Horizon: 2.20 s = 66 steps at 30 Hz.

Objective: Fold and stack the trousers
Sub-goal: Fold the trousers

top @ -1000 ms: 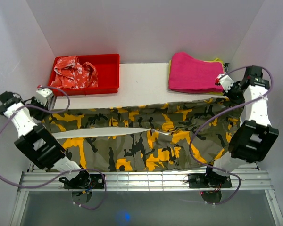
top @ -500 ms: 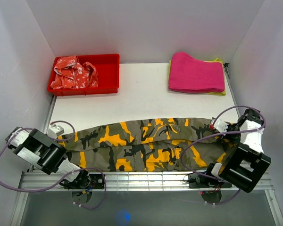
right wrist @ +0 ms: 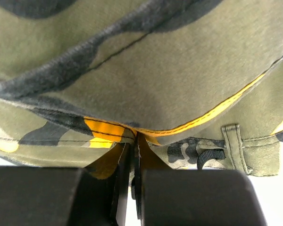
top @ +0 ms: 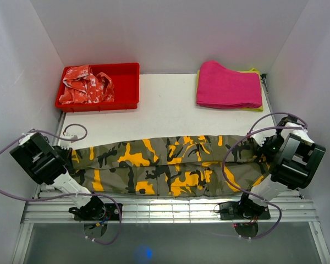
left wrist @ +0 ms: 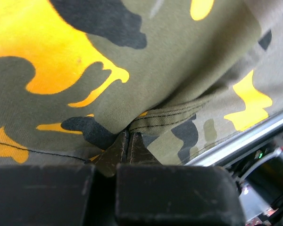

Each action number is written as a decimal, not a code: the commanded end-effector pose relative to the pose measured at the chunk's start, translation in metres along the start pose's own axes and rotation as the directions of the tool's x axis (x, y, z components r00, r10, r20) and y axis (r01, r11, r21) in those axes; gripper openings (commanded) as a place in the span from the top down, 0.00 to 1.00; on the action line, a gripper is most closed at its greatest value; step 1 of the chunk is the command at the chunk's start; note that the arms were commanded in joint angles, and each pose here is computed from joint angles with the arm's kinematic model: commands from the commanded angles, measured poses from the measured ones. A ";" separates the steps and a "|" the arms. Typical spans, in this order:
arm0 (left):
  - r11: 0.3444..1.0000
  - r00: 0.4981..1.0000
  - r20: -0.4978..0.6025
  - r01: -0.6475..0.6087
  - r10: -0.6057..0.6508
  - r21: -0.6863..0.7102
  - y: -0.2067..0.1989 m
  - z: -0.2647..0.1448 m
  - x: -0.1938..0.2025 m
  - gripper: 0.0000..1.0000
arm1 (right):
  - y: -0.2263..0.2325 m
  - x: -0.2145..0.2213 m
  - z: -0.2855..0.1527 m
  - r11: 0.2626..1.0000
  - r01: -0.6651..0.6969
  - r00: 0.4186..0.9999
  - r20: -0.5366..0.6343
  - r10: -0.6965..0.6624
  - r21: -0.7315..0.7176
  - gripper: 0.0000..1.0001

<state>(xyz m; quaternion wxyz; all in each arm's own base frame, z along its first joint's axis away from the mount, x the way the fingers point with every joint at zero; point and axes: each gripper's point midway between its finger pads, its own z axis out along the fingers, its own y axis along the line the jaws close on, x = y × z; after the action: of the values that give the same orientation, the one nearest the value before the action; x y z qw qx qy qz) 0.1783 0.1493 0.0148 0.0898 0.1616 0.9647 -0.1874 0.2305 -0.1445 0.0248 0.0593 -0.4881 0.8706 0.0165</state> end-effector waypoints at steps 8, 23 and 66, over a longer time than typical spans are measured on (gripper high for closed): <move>0.969 0.986 0.156 -0.017 0.057 -0.247 0.104 0.001 -0.127 1.00 | -0.053 -0.034 -0.013 0.991 -0.077 0.997 0.032 0.074 0.114 0.92; 0.920 0.859 0.470 -0.005 0.206 -0.393 0.133 -0.159 -0.269 1.00 | -0.137 -0.080 -0.133 0.953 -0.094 0.984 0.175 0.044 0.288 0.92; 0.890 0.868 0.413 -0.069 0.276 -0.451 0.112 -0.156 -0.135 1.00 | 0.009 0.042 -0.010 0.988 0.043 0.999 -0.014 -0.041 0.145 0.92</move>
<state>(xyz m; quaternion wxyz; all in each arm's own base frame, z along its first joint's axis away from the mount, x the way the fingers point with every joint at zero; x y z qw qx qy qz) 0.2717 0.2093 0.0779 0.2754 0.1120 0.9414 -0.1590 0.1767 -0.1288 0.0164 0.1103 -0.4969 0.8595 0.0473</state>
